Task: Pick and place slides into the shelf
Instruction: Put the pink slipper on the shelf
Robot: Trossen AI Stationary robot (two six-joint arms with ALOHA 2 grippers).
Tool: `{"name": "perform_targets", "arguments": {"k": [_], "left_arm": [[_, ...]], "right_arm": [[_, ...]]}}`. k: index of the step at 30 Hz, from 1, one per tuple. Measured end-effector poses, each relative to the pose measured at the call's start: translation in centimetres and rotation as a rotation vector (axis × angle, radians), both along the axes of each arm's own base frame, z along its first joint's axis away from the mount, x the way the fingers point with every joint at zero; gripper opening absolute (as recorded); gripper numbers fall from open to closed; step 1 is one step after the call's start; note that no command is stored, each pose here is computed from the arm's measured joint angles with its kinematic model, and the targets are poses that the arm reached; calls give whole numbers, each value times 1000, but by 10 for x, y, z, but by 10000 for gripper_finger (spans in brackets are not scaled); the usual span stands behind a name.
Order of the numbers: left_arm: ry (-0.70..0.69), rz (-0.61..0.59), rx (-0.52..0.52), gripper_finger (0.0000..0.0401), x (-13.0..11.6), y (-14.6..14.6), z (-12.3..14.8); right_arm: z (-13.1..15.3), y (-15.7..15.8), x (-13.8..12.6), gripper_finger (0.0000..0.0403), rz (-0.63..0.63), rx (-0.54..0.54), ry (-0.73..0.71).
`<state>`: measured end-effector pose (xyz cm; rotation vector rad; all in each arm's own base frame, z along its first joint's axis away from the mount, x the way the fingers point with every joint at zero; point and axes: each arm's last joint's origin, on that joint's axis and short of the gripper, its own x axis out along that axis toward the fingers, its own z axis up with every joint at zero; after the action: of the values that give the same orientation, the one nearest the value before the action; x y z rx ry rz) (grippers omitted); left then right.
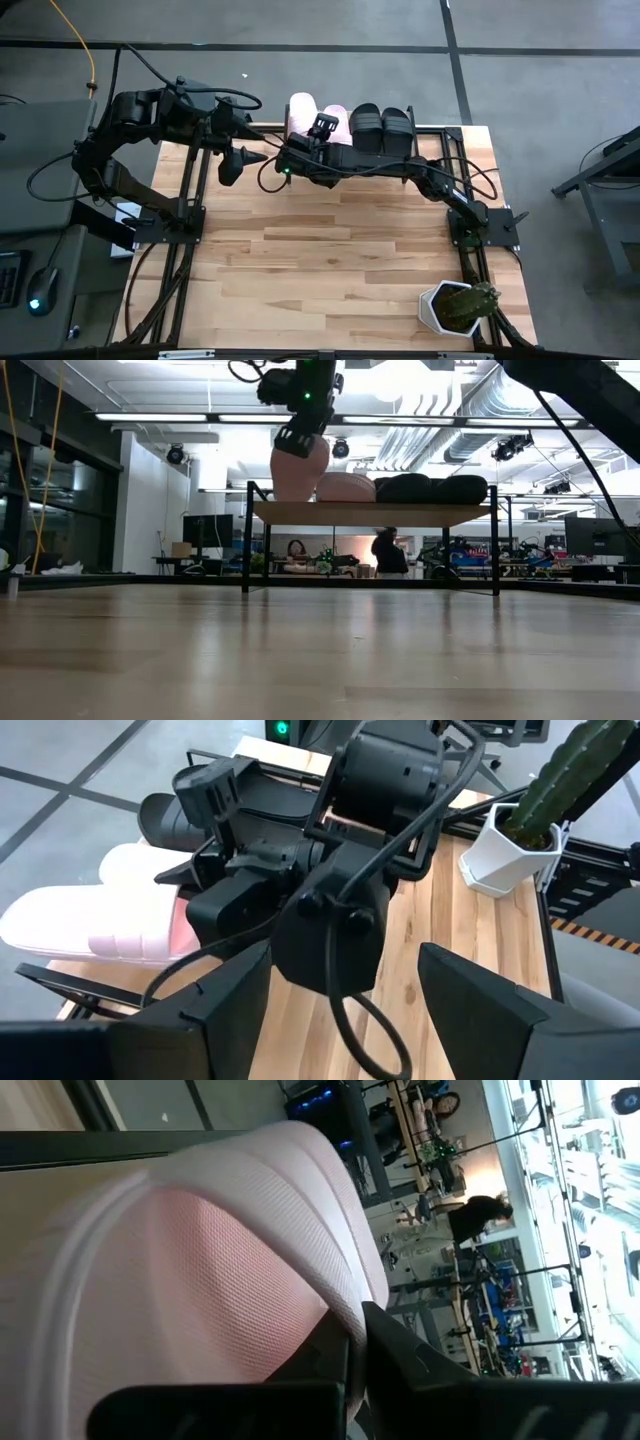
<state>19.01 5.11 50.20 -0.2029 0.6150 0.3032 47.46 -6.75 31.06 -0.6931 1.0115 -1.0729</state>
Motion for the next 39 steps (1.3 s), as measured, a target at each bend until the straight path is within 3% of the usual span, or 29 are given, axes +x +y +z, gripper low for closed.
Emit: {"name": "perform_targets", "arguments": {"k": [14,30,39], "left_arm": [[1,0,0,244,0,0,0],[-1,0,0,244,0,0,0],[-2,0,0,243,0,0,0]], "right_arm": [[-27,-1,15,0,27,41,21],[-23,6,26,0,128,90,-51],[-25,8,28,0,177,195,-111]]}}
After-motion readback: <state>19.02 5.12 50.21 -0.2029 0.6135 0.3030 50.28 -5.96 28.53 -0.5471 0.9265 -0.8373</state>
